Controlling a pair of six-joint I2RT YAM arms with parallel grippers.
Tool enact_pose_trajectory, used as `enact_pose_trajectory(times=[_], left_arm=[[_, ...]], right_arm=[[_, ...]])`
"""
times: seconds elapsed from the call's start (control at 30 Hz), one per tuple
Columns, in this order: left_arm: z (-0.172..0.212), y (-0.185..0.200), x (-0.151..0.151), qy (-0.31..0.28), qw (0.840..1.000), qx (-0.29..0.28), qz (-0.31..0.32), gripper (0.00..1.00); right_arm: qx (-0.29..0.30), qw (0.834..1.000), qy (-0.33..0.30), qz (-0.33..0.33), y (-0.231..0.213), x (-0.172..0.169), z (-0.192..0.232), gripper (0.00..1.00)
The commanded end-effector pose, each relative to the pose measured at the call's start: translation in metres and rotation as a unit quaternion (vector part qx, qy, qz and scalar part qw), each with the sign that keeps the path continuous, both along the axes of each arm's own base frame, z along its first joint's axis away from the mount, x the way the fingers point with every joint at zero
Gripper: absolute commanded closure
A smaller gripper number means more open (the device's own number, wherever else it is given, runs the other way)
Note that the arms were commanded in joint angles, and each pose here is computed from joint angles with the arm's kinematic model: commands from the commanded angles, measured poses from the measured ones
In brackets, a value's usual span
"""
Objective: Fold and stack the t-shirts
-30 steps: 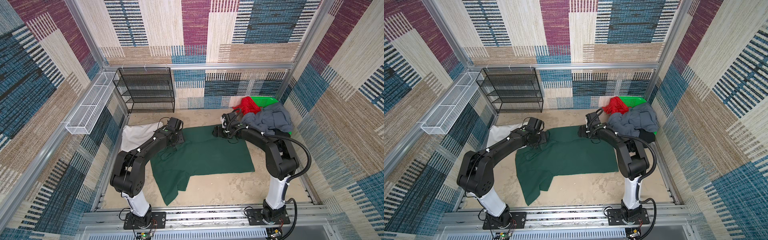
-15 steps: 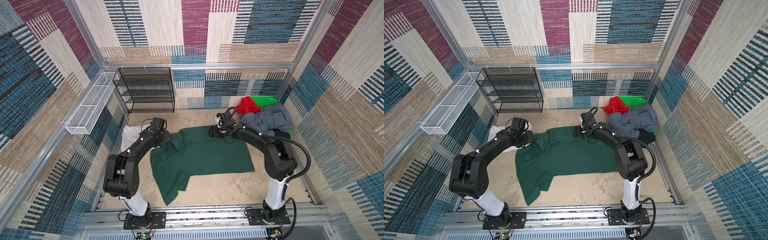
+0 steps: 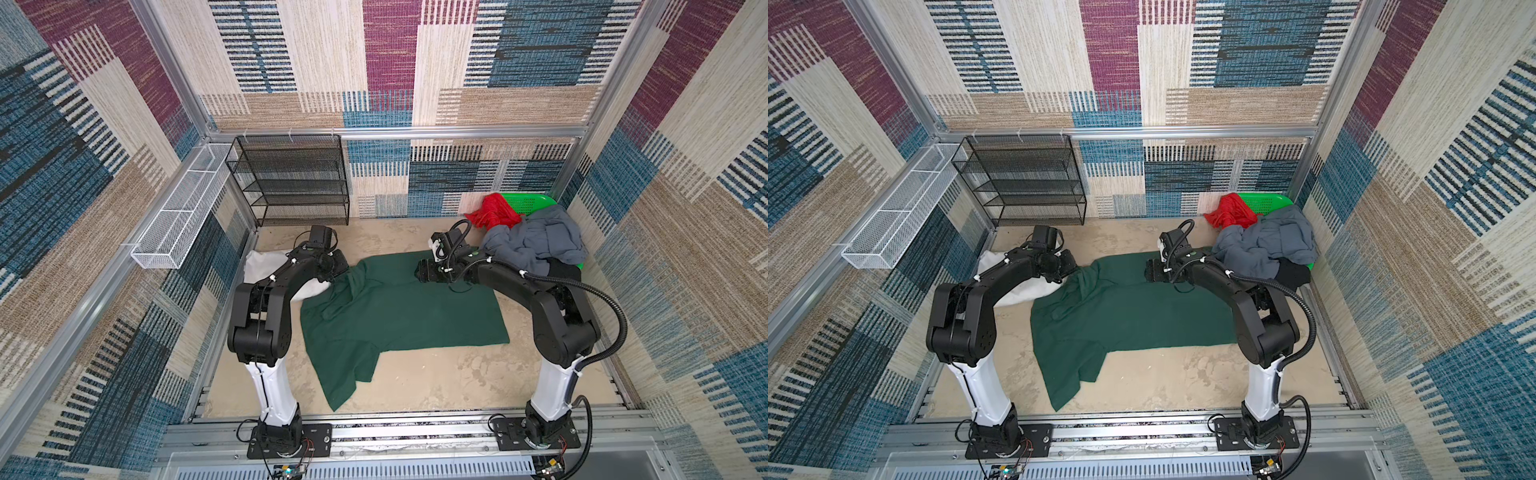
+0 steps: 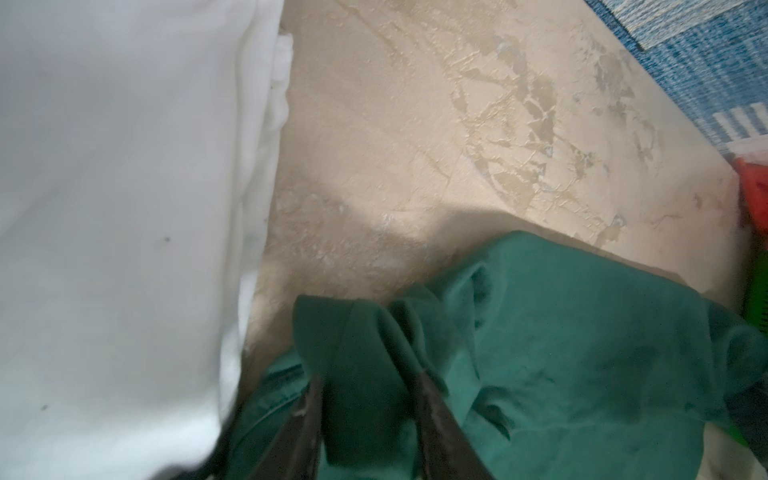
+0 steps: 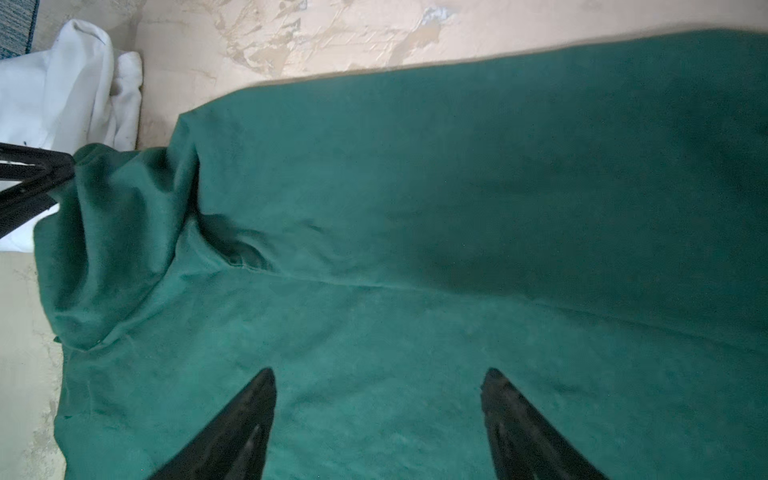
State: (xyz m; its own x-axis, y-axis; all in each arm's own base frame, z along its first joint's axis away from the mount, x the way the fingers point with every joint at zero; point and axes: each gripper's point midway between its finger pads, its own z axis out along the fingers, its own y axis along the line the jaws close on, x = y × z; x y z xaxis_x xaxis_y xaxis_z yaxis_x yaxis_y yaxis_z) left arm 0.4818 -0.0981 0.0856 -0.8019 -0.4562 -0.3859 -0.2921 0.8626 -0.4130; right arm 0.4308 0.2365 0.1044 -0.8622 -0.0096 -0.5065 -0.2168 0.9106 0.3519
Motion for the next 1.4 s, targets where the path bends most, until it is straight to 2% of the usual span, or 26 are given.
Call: enact_pose_trajectory(times=[0.0, 0.1, 0.3, 0.57, 0.93, 1.1, 1.37], left_arm=[[0.003, -0.005, 0.008, -0.005, 1.0, -0.008, -0.007, 0.71], [0.003, -0.005, 0.014, -0.006, 1.0, -0.007, -0.008, 0.72], [0.007, -0.009, 0.024, -0.01, 1.0, -0.006, -0.022, 1.0], [0.018, -0.009, 0.026, -0.013, 0.999, 0.008, -0.037, 1.0], [0.055, 0.037, 0.045, -0.055, 0.991, 0.115, -0.029, 1.0], [0.056, 0.055, 0.059, -0.066, 0.987, 0.143, -0.035, 1.0], [0.049, 0.084, 0.062, -0.066, 0.99, 0.12, -0.018, 1.0]], right_arm=[[0.002, 1.0, -0.006, -0.007, 0.0, 0.004, 0.003, 0.22], [0.002, 1.0, -0.007, -0.007, 0.0, 0.005, 0.003, 0.22], [-0.001, 1.0, -0.007, -0.008, -0.001, 0.005, 0.003, 0.23], [-0.005, 1.0, -0.007, -0.009, -0.003, 0.003, 0.001, 0.23], [-0.033, 0.999, 0.001, -0.018, -0.012, 0.002, -0.013, 0.23], [-0.048, 0.999, 0.009, -0.021, -0.016, 0.002, -0.026, 0.23], [-0.084, 0.995, 0.028, -0.037, -0.029, 0.0, -0.051, 0.24]])
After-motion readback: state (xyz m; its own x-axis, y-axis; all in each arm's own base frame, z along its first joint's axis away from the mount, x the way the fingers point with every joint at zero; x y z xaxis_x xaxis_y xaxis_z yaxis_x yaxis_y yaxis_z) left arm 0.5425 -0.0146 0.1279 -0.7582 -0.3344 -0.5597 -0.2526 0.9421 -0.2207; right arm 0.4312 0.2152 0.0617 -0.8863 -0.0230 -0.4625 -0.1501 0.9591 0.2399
